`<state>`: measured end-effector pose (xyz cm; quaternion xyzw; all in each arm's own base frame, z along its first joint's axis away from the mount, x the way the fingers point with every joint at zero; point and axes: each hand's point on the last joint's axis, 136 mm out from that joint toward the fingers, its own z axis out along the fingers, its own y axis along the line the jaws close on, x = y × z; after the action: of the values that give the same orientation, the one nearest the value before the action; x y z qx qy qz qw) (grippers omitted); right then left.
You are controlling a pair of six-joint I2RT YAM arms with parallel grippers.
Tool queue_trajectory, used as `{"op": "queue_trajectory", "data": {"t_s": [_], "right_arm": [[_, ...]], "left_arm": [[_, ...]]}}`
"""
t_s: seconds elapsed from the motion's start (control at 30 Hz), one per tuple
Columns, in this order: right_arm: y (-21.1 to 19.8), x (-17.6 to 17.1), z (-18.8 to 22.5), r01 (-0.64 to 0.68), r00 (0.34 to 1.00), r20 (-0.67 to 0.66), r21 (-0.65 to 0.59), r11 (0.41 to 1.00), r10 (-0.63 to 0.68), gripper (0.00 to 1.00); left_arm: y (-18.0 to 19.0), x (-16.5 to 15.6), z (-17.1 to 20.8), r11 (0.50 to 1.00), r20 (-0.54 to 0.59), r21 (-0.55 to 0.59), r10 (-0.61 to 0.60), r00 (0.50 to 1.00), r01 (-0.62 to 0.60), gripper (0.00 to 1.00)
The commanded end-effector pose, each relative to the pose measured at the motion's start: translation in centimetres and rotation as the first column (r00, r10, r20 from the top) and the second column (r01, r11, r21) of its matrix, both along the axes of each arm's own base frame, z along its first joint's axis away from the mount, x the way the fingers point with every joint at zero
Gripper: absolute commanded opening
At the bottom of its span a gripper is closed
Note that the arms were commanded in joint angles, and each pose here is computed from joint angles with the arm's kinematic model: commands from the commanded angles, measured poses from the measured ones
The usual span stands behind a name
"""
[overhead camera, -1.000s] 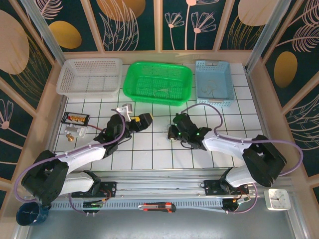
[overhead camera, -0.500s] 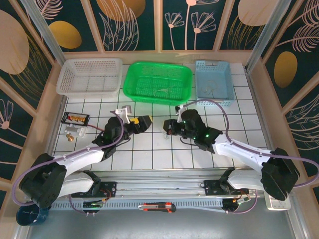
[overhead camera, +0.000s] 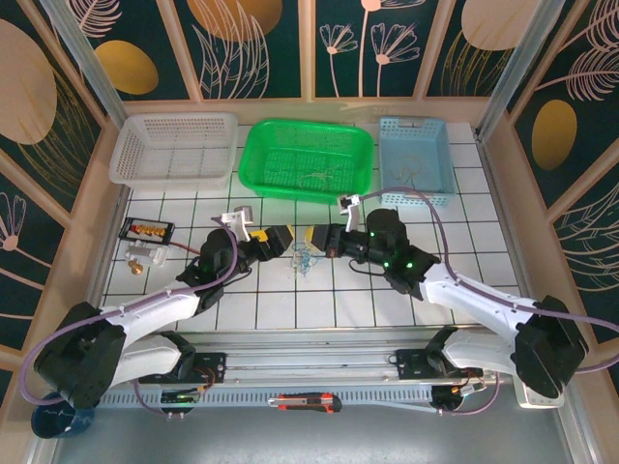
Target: Untangle the cables
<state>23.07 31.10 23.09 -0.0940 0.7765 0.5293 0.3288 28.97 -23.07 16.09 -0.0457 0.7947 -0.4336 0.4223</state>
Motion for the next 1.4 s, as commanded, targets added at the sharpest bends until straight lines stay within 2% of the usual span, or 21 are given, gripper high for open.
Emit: {"op": "queue_trajectory", "data": {"t_s": [0.0, 0.3, 0.7, 0.93, 1.37], "right_arm": [[-0.5, 0.2, -1.2, 0.009, 1.0, -0.01, 0.023, 1.0, -0.009, 0.0], [-0.8, 1.4, -4.1, 0.034, 0.997, -0.063, 0.014, 0.999, -0.033, 0.0], [-0.4, 2.7, -5.2, 0.058, 0.991, -0.122, 0.027, 0.998, -0.055, 0.0], [-0.1, 3.1, -4.2, 0.062, 0.99, -0.132, 0.086, 0.994, -0.05, 0.0], [-0.1, 3.0, -3.4, 0.057, 0.99, -0.134, 0.117, 0.991, -0.041, 0.0]], "left_arm": [[0.2, 0.0, 0.8, 1.0, 0.039, -0.02, 0.002, 0.999, -0.001, 0.99], [-1.4, -1.6, 1.4, 0.989, 0.073, -0.051, -0.132, 0.989, 0.136, 0.9], [-4.1, -4.1, 1.7, 0.934, 0.095, -0.138, -0.32, 0.943, 0.33, 0.65], [-6.2, -4.5, -0.1, 0.91, 0.058, -0.109, -0.395, 0.917, 0.4, 0.54], [-7.6, -3.5, 0.3, 0.904, 0.083, -0.112, -0.405, 0.91, 0.413, 0.51]]}}
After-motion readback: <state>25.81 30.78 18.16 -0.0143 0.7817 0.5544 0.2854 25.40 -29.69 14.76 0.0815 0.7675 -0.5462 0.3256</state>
